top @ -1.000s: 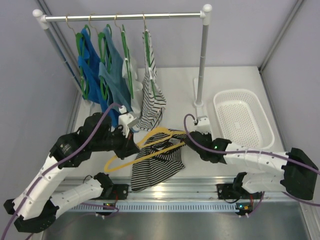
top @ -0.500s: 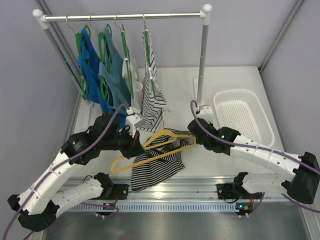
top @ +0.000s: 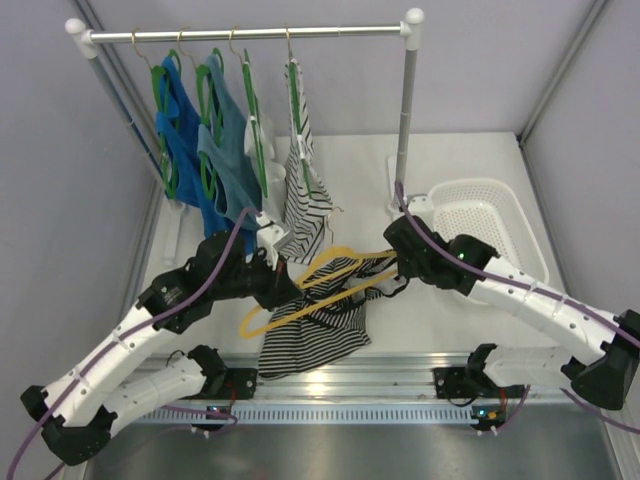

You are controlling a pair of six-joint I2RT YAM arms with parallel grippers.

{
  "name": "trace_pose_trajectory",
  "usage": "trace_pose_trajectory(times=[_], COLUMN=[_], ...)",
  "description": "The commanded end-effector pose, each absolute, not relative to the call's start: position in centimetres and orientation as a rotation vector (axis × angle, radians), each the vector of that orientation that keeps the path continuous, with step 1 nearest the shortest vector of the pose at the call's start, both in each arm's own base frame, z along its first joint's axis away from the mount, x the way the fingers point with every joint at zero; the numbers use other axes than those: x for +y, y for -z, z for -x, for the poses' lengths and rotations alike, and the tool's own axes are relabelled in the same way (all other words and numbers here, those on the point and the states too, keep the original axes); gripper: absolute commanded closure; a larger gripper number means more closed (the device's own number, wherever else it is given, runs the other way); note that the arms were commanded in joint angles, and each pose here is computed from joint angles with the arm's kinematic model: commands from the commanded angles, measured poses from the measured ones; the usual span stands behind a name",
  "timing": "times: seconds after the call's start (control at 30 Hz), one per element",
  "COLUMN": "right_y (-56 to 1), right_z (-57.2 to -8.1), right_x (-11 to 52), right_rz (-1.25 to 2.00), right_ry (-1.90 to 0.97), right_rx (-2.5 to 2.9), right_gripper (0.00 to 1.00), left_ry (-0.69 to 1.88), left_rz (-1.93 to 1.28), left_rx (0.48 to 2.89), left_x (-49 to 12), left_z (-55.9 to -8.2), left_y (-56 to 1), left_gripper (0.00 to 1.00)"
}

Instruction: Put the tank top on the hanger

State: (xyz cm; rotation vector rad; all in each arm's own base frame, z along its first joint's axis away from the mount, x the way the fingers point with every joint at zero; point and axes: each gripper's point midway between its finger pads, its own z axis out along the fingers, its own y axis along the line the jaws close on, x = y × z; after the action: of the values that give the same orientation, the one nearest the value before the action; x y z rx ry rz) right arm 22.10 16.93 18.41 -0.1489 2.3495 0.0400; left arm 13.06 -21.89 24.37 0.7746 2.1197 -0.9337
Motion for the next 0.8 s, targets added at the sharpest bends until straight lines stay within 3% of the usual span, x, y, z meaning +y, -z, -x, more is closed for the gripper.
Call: trace_pose_trajectory(times=[0.0,0.53,0.77], right_y=[-20.6,-21.4,-22.4], right_z=[-22.3,-22.4,-22.3], right_x=[16.6,16.5,17.1], right_rz=[0.14,0.177,0.164], right_ry=[-0.051,-0.029,-0.091], right_rx=[2.354,2.404,2.399], right_gripper=[1.0,1.0,1.0], left_ry=[1.02,0.939,0.878], left_rz=[-0.741,-0.781,-0.693], left_rx=[1.948,1.86,1.741], left_x=[-23.7,-27.4,-28.6], left_z=[-13.8,-12.5,-15.1], left_y=[-27.2,-24.7,-24.7], left_gripper=[1.0,1.0,1.0])
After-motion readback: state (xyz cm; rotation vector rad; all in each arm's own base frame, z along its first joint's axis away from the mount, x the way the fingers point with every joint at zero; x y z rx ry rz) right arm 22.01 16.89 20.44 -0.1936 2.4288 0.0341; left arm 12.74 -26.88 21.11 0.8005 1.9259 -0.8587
